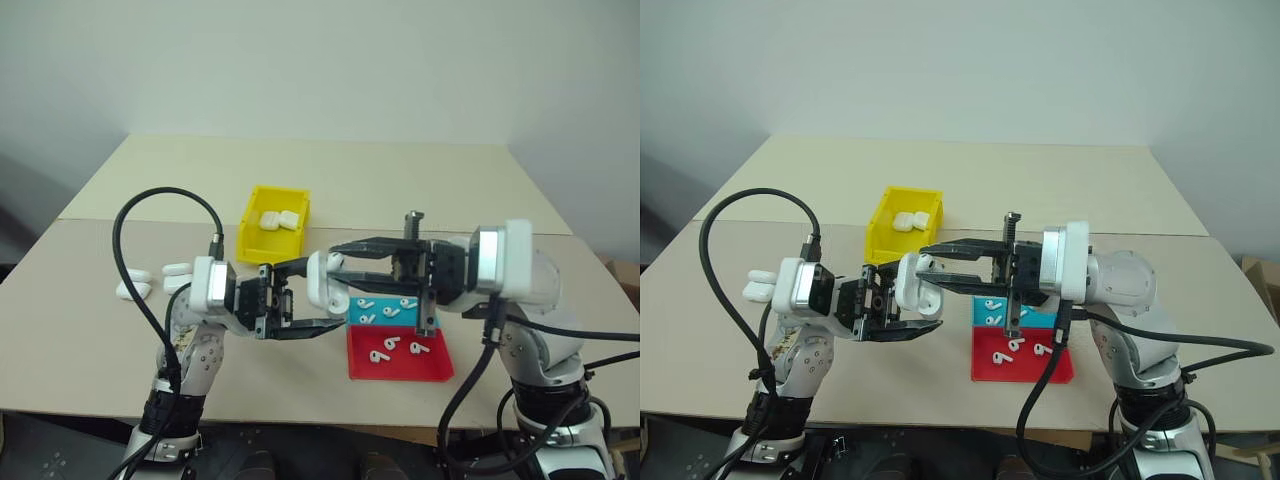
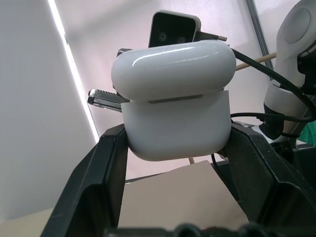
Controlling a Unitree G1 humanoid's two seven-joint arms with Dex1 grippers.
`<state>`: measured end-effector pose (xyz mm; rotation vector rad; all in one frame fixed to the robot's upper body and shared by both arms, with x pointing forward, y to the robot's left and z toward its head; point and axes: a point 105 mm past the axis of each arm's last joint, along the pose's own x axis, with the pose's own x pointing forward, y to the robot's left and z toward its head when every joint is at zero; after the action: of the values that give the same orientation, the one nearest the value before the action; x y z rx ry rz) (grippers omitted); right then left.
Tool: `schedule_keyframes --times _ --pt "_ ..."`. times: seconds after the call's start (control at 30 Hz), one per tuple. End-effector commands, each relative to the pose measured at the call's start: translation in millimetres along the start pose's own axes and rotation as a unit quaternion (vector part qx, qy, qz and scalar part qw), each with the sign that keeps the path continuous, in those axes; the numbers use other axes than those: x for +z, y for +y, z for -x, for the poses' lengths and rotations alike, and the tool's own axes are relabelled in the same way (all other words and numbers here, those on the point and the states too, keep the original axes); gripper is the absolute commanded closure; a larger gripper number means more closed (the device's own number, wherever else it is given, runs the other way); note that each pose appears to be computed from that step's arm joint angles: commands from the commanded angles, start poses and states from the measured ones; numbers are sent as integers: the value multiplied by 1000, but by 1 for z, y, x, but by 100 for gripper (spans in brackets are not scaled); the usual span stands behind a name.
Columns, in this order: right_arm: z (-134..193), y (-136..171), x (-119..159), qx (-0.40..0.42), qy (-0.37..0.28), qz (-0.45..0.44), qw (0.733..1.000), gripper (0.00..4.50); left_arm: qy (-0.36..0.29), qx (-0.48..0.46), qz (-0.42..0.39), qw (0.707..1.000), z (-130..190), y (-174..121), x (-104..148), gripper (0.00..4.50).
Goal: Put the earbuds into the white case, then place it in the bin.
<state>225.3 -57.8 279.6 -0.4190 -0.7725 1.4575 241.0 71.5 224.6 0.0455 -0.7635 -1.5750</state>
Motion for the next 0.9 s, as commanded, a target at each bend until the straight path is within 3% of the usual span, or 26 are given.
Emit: schedule_keyframes --times 0.03,0.13,0.23,0.47,0.57,0.67,0.9 --pt "0 3 -1 12 6 6 1000 361 -8 -9 -23 1000 -5 -1 6 177" --pt "2 5 -1 19 11 11 1000 293 -7 -9 -24 1000 -5 -1 6 177" --pt "2 5 -3 18 17 21 999 195 -6 -8 -24 1000 -4 -1 5 177" --pt "11 0 3 17 26 28 999 195 11 -8 -22 1000 2 -3 0 177" --pt "31 -7 0 27 105 -10 994 195 37 -2 -18 999 15 -7 -4 177" --pt "54 -6 -15 50 226 -32 972 195 68 5 -12 998 32 -14 -7 177" --pt "96 24 -52 136 437 -98 884 195 126 27 18 992 67 -39 -9 177"
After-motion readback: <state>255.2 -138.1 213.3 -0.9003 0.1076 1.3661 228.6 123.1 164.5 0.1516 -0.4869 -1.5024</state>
